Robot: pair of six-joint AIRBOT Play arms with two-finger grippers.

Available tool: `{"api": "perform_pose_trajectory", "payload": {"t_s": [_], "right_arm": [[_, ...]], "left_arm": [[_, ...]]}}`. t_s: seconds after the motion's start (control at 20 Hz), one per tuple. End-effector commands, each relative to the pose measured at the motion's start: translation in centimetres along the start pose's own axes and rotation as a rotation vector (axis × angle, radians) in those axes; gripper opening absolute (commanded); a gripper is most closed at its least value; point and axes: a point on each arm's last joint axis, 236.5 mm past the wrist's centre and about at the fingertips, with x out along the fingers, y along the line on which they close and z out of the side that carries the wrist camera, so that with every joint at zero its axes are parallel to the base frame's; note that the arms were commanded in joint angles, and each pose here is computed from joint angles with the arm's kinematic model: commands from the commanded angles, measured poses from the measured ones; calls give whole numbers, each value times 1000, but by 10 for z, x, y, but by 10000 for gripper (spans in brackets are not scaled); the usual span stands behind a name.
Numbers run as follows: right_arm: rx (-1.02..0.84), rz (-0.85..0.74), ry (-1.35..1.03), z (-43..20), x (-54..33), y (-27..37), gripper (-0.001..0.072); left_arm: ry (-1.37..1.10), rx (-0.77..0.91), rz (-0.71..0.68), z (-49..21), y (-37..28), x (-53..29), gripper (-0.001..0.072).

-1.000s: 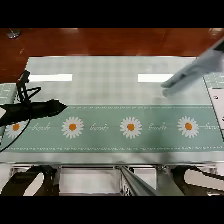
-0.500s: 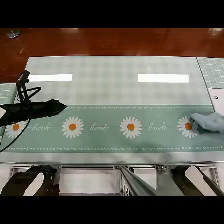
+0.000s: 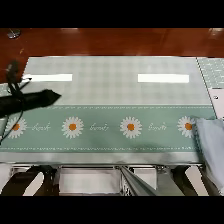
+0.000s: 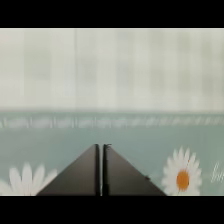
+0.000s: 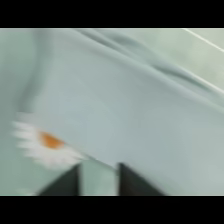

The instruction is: Fold the shirts.

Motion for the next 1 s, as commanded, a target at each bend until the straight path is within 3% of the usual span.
{"api": "perform_pose_trajectory", "payload": {"t_s": [0.0,0.05,0.15,0.25,0.4,0.5,0.95], "right_arm": [[-178,762,-217,37,-73,195,17],[-252,895,-234,24,-91,240,17],[-501,931,-196,-38,-81,304,17],[-826,741,-100,-113,-23,325,17],[-1086,329,41,-180,79,301,17],[-1119,177,117,-198,123,287,16],[-1057,138,203,-213,142,279,17]], "left_arm": [[-201,78,-27,96,-35,-37,27],[-237,117,-60,120,-57,-44,27],[-253,220,-124,144,-105,-47,27],[-132,332,-86,120,-113,-22,26],[168,342,139,34,-37,40,27],[292,285,242,-9,16,62,27],[359,218,288,-24,48,70,28]]}}
